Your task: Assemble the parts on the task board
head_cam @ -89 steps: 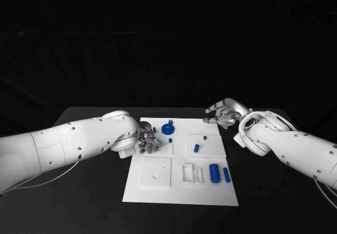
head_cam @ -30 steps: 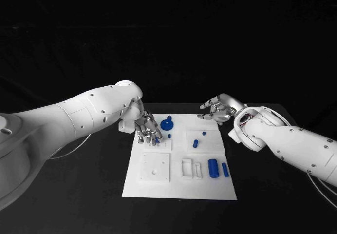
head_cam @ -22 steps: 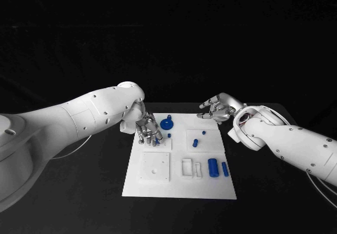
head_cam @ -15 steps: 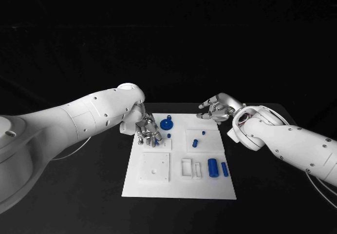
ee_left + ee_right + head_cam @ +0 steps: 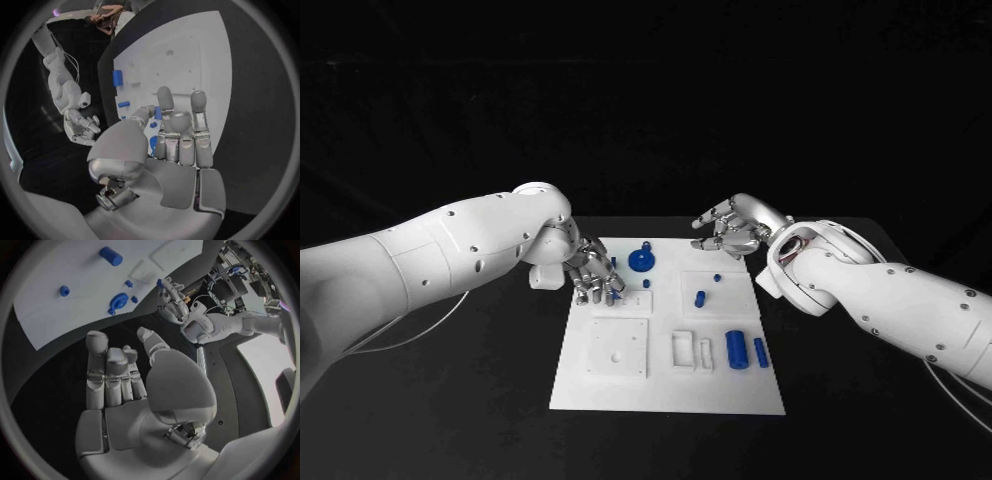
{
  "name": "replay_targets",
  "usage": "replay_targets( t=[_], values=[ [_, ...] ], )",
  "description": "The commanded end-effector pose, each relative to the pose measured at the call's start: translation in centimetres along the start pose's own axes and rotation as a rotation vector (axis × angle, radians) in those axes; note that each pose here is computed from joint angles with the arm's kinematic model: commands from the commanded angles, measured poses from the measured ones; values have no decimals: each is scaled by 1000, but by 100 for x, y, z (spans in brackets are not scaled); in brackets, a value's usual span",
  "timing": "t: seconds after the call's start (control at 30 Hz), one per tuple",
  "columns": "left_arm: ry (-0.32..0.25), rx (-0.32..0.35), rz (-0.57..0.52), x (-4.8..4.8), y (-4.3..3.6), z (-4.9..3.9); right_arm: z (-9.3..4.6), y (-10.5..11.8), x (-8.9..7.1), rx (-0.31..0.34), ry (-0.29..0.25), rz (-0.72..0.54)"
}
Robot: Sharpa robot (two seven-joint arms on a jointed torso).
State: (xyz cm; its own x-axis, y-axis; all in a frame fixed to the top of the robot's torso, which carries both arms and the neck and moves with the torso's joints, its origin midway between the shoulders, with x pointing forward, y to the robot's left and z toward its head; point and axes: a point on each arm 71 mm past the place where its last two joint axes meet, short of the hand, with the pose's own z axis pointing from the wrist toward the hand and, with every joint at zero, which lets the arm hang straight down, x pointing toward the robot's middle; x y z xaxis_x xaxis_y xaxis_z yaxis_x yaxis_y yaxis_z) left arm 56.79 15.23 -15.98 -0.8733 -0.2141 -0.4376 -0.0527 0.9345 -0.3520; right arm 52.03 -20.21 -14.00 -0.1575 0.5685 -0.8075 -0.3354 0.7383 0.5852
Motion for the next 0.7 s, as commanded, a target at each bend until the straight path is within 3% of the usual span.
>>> replay_targets(
  t=[0.03, 0.43, 0.5, 0.7],
  values=[
    [-14, 138, -122, 31, -91, -76, -35, 107, 58, -69, 32, -12],
    [41, 517, -302, 47, -90, -337, -192, 392, 278, -185, 132, 10],
    [57, 566, -313, 51, -64, -374, -221, 435, 316, -201, 148, 15],
    [97, 629, -319, 77, 12, -410, -282, 523, 383, -242, 173, 31]
  ],
)
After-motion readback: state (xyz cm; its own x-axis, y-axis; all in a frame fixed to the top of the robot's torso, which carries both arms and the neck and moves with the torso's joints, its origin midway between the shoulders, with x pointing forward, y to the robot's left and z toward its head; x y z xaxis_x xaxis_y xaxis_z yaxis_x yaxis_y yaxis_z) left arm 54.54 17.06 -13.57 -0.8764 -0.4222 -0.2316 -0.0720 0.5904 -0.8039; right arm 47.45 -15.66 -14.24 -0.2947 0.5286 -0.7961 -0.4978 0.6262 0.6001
